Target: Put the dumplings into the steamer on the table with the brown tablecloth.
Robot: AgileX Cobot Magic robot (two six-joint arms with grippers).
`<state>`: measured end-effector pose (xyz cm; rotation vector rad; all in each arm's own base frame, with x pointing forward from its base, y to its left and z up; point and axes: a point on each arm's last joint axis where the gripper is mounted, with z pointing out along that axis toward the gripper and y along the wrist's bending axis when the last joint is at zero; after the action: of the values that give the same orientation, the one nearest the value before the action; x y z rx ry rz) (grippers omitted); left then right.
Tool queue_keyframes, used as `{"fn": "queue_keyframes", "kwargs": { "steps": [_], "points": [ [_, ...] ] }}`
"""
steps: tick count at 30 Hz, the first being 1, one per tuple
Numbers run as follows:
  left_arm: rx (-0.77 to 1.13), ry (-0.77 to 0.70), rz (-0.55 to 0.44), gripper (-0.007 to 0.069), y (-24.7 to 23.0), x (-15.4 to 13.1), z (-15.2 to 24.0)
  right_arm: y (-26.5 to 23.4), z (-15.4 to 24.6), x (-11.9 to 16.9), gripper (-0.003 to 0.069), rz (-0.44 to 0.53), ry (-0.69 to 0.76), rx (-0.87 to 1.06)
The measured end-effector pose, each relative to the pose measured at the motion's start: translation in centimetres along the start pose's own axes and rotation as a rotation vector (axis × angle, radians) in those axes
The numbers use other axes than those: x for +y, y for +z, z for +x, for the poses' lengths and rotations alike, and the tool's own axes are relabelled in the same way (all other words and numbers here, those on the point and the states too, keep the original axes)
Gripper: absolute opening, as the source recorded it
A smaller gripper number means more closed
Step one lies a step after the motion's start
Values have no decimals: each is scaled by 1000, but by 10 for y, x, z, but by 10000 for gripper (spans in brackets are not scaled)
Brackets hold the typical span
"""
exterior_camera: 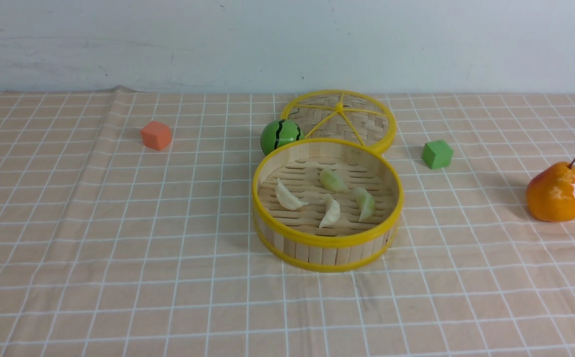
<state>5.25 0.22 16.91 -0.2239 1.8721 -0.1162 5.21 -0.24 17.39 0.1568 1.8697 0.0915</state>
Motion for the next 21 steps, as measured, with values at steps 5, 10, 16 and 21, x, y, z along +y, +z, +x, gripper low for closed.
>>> {"fn": "queue_keyframes", "kwargs": {
  "steps": [5,10,16,21],
  "points": [
    [1,0,0,-14,0,0,0,0,0,0,84,0,0,0],
    [1,0,0,-14,0,0,0,0,0,0,90,0,0,0],
    [1,0,0,-14,0,0,0,0,0,0,97,0,0,0],
    [1,0,0,-13,0,0,0,0,0,0,104,0,0,0]
  ]
}}
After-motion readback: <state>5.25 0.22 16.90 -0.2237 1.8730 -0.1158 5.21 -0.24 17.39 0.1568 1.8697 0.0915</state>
